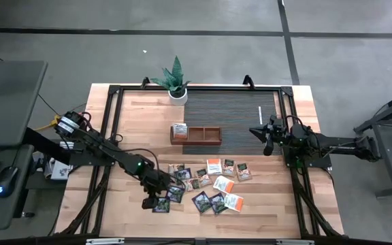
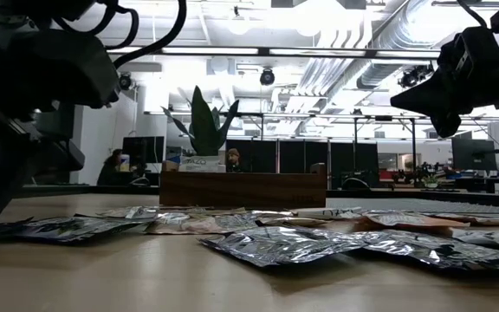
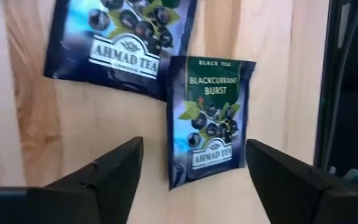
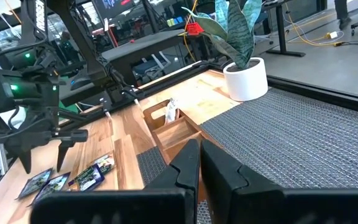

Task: Pick & Place Tea
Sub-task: Put the blue tea bag into the middle section of the wooden organizer

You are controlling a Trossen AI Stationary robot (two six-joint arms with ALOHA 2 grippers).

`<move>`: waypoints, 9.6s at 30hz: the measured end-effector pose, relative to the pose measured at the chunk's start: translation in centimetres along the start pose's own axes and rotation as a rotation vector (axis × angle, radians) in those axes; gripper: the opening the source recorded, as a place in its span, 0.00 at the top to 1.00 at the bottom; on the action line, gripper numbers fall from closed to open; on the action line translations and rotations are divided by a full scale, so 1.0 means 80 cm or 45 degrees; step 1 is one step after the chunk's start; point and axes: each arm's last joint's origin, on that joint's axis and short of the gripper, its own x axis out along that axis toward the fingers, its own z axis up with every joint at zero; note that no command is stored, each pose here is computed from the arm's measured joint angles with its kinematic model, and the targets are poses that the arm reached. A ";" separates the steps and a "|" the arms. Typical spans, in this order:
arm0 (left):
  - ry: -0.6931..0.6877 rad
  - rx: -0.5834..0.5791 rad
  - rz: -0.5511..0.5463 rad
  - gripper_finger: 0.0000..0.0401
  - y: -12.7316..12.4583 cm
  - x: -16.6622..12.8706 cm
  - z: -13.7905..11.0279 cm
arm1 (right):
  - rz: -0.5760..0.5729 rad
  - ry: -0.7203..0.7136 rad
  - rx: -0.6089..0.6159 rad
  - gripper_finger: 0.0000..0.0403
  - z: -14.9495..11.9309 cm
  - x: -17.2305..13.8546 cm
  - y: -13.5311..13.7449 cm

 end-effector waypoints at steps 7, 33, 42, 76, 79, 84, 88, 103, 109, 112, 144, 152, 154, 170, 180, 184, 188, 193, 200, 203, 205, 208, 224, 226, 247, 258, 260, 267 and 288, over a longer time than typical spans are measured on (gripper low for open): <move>0.005 -0.036 0.025 0.27 -0.014 -0.012 0.015 | 0.000 0.000 0.000 0.97 0.000 0.000 0.000; -0.165 0.047 0.493 0.27 -0.075 0.025 -0.006 | 0.000 0.000 0.000 0.97 0.000 0.000 0.000; -0.125 0.028 0.598 0.27 -0.062 0.049 -0.008 | 0.000 0.000 0.000 0.97 0.000 0.000 0.000; -0.213 -0.133 0.708 0.97 -0.054 0.073 -0.014 | 0.000 0.000 0.000 0.97 0.000 0.000 0.000; -0.222 -0.151 0.683 0.99 -0.056 0.066 -0.013 | 0.000 0.000 0.000 0.97 0.000 0.000 0.000; -0.258 -0.221 0.651 0.99 -0.062 0.050 -0.013 | 0.000 0.000 0.000 0.97 0.000 0.000 0.000; -0.275 -0.284 0.619 0.99 -0.066 0.042 -0.013 | 0.000 0.000 0.000 0.97 0.000 0.000 0.000; -0.458 -0.368 0.588 1.00 -0.087 0.020 0.005 | -0.001 0.000 0.000 0.97 0.000 0.000 0.000; -0.642 -0.274 0.760 1.00 -0.111 -0.009 0.029 | 0.000 0.001 0.000 0.97 0.000 0.000 0.000; -0.758 -0.181 0.868 1.00 -0.124 -0.027 0.042 | 0.000 0.000 0.000 0.97 0.000 0.000 0.000; -1.409 -0.549 0.952 1.00 -0.027 -0.113 0.186 | 0.131 -0.050 0.492 0.97 0.009 -0.001 0.006; -1.465 -0.593 1.073 1.00 -0.004 -0.127 0.194 | 0.383 -0.037 0.341 0.97 0.051 -0.006 0.028; -1.463 -0.533 1.158 1.00 -0.003 -0.129 0.195 | 0.324 0.047 0.282 0.97 0.064 -0.003 0.033; -1.544 -0.454 1.475 1.00 0.006 -0.147 0.203 | 0.129 0.640 -0.181 0.94 0.233 0.107 0.118; -1.545 -0.454 1.484 1.00 0.006 -0.147 0.203 | 0.107 0.860 -0.271 0.61 0.267 0.188 0.130; -1.545 -0.454 1.484 1.00 0.006 -0.147 0.203 | 0.142 0.923 -0.208 0.47 0.261 0.214 0.122; -1.545 -0.454 1.484 1.00 0.006 -0.147 0.203 | 0.169 0.972 -0.127 0.39 0.251 0.233 0.114; -1.545 -0.454 1.484 1.00 0.006 -0.146 0.203 | 0.160 0.993 -0.116 0.37 0.241 0.244 0.107; -1.545 -0.454 1.481 1.00 0.006 -0.146 0.204 | 0.189 0.909 -0.137 0.40 0.242 0.258 0.107; -1.544 -0.454 1.481 1.00 0.006 -0.146 0.204 | 0.176 0.919 -0.129 0.45 0.241 0.260 0.102; -1.545 -0.454 1.481 1.00 0.006 -0.146 0.204 | 0.170 0.923 -0.127 0.49 0.240 0.262 0.100; -1.545 -0.454 1.482 1.00 0.006 -0.146 0.204 | 0.167 0.932 -0.135 0.57 0.237 0.265 0.098; -1.544 -0.454 1.481 1.00 0.007 -0.146 0.204 | 0.172 0.966 -0.176 0.98 0.231 0.268 0.095; -1.540 -0.451 1.472 1.00 0.007 -0.146 0.204 | 0.165 0.968 -0.168 0.98 0.231 0.267 0.095; -1.341 -0.438 1.561 0.45 0.007 -0.165 0.171 | 0.143 1.016 -0.295 1.00 0.227 0.263 0.092; -1.187 -0.634 1.670 0.42 0.004 -0.206 0.096 | 0.215 1.023 -0.494 1.00 0.192 0.269 0.079; -1.185 -0.663 1.686 0.42 0.003 -0.214 0.086 | 0.212 1.005 -0.499 1.00 0.185 0.271 0.074; -1.242 -0.720 1.668 0.42 -0.007 -0.236 0.054 | 0.207 1.016 -0.467 1.00 0.174 0.284 0.060; -1.346 -0.741 0.997 0.42 0.028 -0.195 -0.003 | 0.211 1.403 -0.606 1.00 0.136 0.372 0.044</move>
